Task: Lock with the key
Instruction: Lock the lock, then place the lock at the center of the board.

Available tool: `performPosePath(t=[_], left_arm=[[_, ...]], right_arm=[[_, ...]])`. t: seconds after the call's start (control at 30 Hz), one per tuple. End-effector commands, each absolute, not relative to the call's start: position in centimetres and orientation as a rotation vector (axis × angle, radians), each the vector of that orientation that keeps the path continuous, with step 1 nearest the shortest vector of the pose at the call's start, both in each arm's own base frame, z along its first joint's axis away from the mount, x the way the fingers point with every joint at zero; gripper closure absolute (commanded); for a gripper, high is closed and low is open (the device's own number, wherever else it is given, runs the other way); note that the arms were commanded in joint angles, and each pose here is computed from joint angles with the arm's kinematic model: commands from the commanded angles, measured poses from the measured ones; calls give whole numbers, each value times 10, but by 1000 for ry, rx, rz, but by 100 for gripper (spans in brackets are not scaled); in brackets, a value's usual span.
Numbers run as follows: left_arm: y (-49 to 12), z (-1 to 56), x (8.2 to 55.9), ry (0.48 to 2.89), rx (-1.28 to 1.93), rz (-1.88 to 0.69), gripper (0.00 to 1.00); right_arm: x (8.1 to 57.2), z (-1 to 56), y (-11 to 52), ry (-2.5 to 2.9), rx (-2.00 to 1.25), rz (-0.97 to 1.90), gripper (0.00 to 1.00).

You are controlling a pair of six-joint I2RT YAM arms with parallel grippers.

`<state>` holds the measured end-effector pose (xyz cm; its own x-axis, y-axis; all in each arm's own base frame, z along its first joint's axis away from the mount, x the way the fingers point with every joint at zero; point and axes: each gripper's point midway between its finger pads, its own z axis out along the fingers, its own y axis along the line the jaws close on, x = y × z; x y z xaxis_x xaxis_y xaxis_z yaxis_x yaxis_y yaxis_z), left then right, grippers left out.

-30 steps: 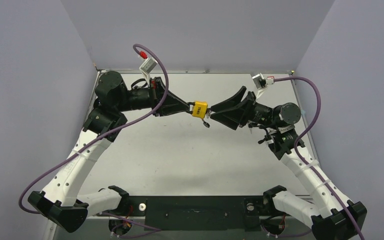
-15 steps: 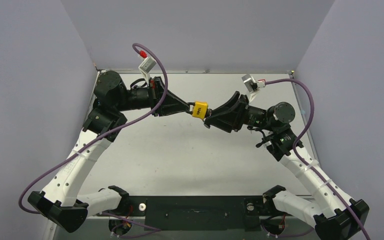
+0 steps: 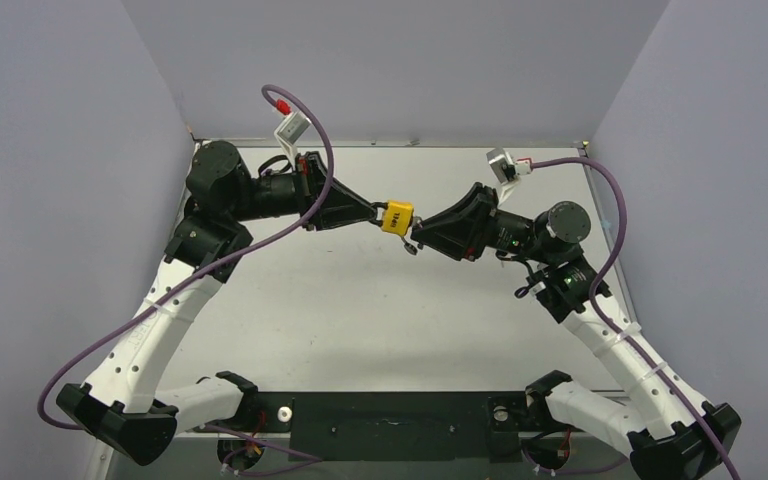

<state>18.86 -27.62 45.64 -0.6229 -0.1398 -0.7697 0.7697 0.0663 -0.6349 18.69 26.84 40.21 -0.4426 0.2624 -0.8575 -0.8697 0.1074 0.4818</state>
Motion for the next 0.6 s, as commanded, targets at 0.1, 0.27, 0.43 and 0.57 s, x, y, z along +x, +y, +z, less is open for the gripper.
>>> performPosePath(t=[0.1, 0.27, 0.43, 0.57], left_arm=[[-258, 497, 196, 1456, 613, -1580, 100], [-254, 501, 204, 1425, 605, -1566, 100], [-243, 461, 251, 1602, 426, -1420, 100], [-230, 393, 323, 1766, 157, -1271, 100]], right_arm=[[190, 410, 258, 1417, -637, 1421, 100], [197, 399, 251, 1453, -611, 1369, 100], [229, 366, 241, 1612, -484, 1232, 100], [277, 334, 232, 1776, -269, 1066, 100]])
